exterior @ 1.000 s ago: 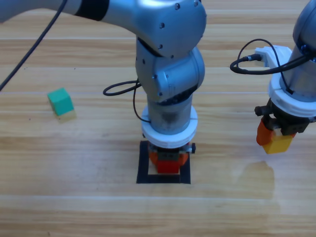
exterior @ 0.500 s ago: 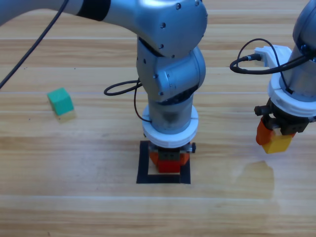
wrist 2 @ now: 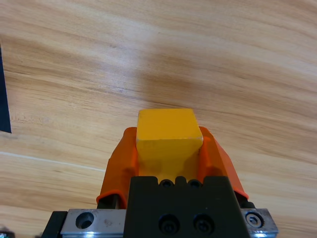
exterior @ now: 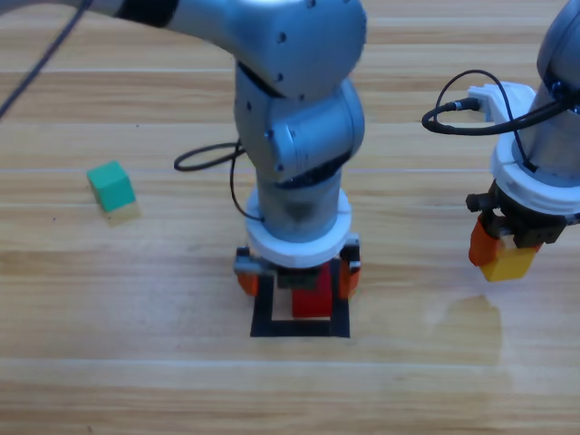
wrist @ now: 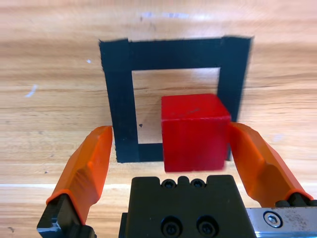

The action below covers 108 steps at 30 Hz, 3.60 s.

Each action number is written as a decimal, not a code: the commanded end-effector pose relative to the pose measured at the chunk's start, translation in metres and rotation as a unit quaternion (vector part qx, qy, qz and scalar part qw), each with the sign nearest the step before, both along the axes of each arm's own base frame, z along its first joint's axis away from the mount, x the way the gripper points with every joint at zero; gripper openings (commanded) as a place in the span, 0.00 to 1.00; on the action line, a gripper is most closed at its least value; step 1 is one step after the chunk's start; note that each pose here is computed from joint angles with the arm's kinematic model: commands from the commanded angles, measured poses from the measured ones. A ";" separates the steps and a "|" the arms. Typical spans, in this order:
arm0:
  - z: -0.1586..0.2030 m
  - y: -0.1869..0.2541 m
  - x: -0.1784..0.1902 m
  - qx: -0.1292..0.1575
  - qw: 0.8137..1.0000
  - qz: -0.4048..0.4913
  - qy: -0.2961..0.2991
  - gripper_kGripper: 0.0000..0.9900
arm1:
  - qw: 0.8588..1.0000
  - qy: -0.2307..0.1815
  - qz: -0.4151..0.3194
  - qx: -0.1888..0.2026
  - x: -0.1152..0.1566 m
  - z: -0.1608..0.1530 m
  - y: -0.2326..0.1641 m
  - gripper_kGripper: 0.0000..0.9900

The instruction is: Stack the blocks in the rectangular block: red at the bottom, yellow in the middle, green on top

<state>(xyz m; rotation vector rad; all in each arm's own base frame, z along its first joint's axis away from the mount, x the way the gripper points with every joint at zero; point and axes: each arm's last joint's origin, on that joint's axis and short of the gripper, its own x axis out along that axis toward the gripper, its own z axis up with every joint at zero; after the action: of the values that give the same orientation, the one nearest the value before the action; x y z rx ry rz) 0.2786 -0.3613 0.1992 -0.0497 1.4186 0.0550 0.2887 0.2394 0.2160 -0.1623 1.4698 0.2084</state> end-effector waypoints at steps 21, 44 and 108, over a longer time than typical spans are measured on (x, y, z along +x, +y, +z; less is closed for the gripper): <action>0.152 0.306 0.040 -0.122 0.984 0.064 -0.114 0.97 | 1.000 -0.023 -0.004 0.013 -0.051 0.042 0.140 0.37; 0.096 0.321 0.093 -0.122 0.982 0.136 -0.045 0.97 | 1.000 -0.005 -0.026 -0.016 -0.028 -0.011 0.190 0.46; 0.068 0.292 0.132 -0.122 0.984 0.127 -0.028 0.97 | 0.999 0.003 -0.027 -0.031 -0.035 -0.034 0.205 0.50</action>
<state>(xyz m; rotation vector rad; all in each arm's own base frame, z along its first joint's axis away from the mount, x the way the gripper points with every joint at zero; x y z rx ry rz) 0.4033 -0.0539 0.2869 -0.4445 1.3065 0.0932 0.2641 0.4310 0.2175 -0.1006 1.4458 0.1480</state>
